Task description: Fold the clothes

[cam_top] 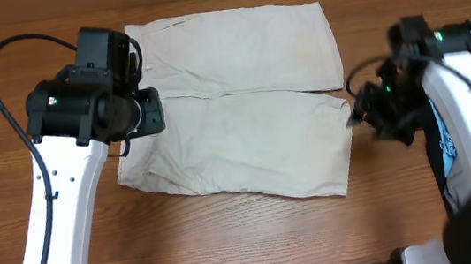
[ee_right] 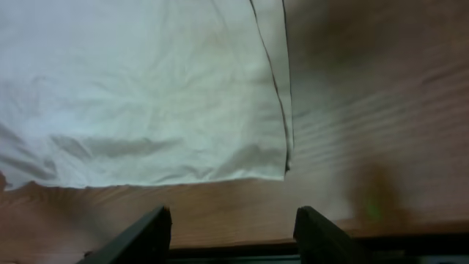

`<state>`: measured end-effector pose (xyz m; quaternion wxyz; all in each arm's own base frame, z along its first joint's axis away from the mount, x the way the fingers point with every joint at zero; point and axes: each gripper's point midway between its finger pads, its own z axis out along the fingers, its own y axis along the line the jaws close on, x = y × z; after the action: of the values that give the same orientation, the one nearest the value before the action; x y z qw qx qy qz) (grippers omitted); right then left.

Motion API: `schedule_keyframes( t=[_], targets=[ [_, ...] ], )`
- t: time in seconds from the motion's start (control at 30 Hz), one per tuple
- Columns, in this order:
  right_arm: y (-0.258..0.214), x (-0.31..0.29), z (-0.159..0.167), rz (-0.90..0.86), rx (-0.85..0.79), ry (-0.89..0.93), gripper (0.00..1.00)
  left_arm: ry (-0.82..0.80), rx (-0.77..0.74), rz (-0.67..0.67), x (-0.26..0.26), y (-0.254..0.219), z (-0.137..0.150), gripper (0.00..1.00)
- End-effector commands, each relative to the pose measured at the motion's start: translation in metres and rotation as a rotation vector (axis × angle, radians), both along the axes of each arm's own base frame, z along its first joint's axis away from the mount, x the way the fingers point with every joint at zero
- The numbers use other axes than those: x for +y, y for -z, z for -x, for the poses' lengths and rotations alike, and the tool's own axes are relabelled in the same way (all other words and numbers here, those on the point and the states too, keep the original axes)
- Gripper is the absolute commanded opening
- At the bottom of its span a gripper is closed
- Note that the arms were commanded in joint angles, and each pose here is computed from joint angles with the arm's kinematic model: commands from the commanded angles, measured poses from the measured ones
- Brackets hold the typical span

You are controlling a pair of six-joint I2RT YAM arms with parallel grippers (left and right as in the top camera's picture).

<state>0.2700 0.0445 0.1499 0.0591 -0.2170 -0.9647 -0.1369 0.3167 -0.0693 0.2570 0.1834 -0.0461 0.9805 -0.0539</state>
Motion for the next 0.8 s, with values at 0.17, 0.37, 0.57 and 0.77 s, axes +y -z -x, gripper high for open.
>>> schedule_keyframes(
  t=[0.17,0.37,0.57,0.77],
  targets=[
    [0.049,0.024,0.071,-0.129,0.059,0.187,0.59,-0.028,0.072,-0.006,-0.006,0.049,-0.023,0.41],
    [0.089,0.034,0.082,-0.187,0.081,0.251,0.62,-0.026,0.161,-0.022,-0.008,0.077,-0.028,0.41],
    [0.111,0.034,0.079,-0.190,0.046,0.290,0.63,-0.025,0.207,-0.027,-0.009,0.092,-0.031,0.41],
    [0.130,0.034,0.081,-0.195,0.037,0.351,0.59,-0.025,0.206,-0.027,-0.009,0.092,-0.031,0.41]
  ],
)
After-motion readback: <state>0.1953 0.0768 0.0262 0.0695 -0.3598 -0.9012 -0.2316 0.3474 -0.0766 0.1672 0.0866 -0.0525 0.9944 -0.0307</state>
